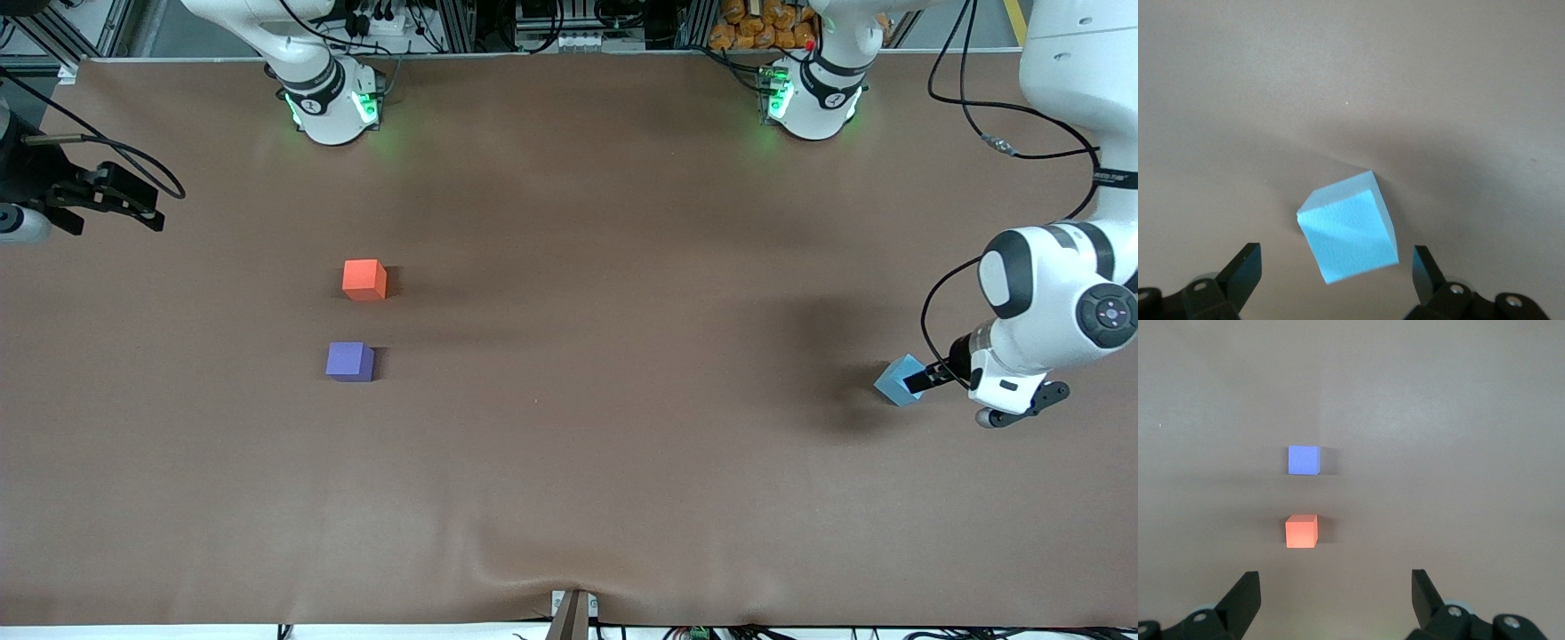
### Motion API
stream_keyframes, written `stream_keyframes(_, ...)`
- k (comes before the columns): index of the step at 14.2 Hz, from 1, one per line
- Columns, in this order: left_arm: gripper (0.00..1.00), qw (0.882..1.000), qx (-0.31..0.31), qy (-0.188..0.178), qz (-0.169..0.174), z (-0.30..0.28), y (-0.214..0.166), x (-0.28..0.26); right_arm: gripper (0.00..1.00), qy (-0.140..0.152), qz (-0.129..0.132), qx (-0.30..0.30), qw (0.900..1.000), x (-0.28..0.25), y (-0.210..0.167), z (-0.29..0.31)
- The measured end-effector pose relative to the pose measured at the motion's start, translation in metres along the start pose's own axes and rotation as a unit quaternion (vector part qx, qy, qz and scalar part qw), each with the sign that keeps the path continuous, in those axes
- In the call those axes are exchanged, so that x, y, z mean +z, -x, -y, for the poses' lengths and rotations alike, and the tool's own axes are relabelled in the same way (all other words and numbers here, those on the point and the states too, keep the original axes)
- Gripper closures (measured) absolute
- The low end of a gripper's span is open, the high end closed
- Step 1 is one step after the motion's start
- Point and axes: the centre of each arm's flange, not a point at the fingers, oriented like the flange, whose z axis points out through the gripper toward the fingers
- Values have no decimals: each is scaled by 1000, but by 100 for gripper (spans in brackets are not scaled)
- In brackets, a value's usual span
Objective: Place blue block between orange and purple blocks
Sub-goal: 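Close the left gripper on the light blue cube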
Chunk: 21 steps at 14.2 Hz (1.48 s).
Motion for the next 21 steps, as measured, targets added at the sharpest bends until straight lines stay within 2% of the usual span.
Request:
stream_keyframes(4,0,1000,-22,7,-7,21,0,33,0,0,0,0,1000,0,0,0)
stream_keyframes(8,0,999,-30,24,-15,16,6,48,0,0,0,0,1000,0,0,0)
stream_keyframes(14,0,999,-31,28,-28,16,2,23,0,0,0,0,1000,0,0,0)
stream_keyframes(17,0,999,-31,27,-24,16,4,13,0,0,0,0,1000,0,0,0)
stream_keyframes(21,0,998,-51,27,-7,5,12,28,0,0,0,0,1000,0,0,0)
